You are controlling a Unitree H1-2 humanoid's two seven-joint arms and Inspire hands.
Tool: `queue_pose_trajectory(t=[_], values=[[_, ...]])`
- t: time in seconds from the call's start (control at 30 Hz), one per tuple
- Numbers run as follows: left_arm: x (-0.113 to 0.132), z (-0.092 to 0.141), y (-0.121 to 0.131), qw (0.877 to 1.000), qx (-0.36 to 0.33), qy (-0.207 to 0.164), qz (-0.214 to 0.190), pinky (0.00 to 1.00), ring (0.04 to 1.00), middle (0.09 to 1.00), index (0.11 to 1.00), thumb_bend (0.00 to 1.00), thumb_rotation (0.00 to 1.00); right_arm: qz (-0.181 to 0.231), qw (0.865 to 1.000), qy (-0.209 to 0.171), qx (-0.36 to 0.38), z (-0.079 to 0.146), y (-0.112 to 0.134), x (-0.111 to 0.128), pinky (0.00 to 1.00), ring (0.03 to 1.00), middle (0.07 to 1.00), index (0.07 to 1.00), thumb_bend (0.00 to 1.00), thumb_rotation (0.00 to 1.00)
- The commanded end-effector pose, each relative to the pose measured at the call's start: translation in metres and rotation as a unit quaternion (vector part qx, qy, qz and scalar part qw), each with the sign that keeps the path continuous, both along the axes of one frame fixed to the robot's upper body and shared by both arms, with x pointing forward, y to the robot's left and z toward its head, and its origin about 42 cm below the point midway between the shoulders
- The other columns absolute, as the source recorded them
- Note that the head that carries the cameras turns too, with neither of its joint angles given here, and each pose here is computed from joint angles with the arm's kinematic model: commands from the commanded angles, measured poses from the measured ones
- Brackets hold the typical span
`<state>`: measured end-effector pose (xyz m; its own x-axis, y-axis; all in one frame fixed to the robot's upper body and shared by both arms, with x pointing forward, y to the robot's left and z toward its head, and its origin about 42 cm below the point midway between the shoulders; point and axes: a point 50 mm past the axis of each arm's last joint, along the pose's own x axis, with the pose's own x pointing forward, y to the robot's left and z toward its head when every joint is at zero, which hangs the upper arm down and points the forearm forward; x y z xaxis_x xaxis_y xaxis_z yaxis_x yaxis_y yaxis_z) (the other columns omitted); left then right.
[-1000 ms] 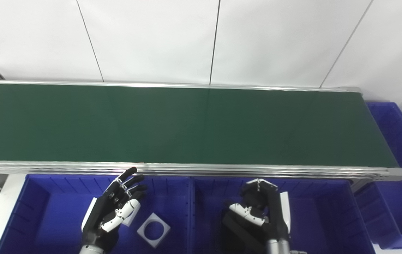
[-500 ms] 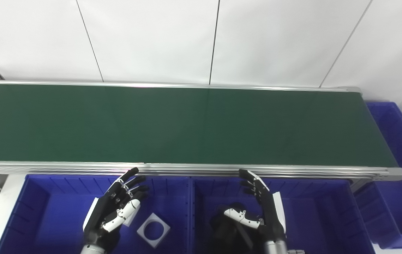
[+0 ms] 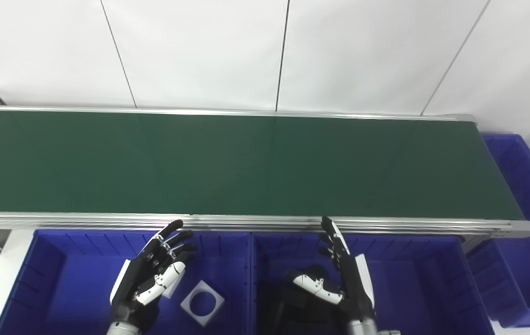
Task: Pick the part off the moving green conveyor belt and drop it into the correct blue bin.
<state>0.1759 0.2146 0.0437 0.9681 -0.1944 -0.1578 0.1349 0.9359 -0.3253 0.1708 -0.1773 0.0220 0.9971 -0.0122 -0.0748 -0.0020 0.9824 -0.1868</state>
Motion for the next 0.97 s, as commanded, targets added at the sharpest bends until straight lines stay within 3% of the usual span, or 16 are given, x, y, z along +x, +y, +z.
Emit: queue_pose_trajectory(t=[0.0,0.23,0.5,0.93], values=[[0.006,0.006,0.000,1.000,0.000,-0.023,-0.008,0.70,0.699,0.763,0.827,0.54,0.00,-0.001,0.999,-0.043,0.023,0.006,0.005,0.000,0.79,0.882,0.929,0.938,0.74,0.29],[0.007,-0.006,0.002,1.000,-0.003,-0.018,-0.011,0.73,0.710,0.766,0.830,0.52,0.00,-0.003,0.999,-0.037,0.030,-0.012,0.009,-0.013,0.75,0.836,0.893,0.902,0.72,0.27],[0.012,-0.005,0.001,1.000,-0.002,-0.026,-0.012,0.75,0.726,0.776,0.830,0.44,0.00,-0.020,0.998,-0.039,0.051,-0.009,0.011,-0.016,0.71,0.818,0.866,0.883,0.68,0.20],[0.010,-0.005,-0.006,0.999,0.006,-0.028,-0.018,0.75,0.731,0.775,0.821,0.53,0.00,0.006,0.997,-0.051,0.060,-0.001,0.002,-0.015,0.70,0.782,0.843,0.870,0.72,0.20]])
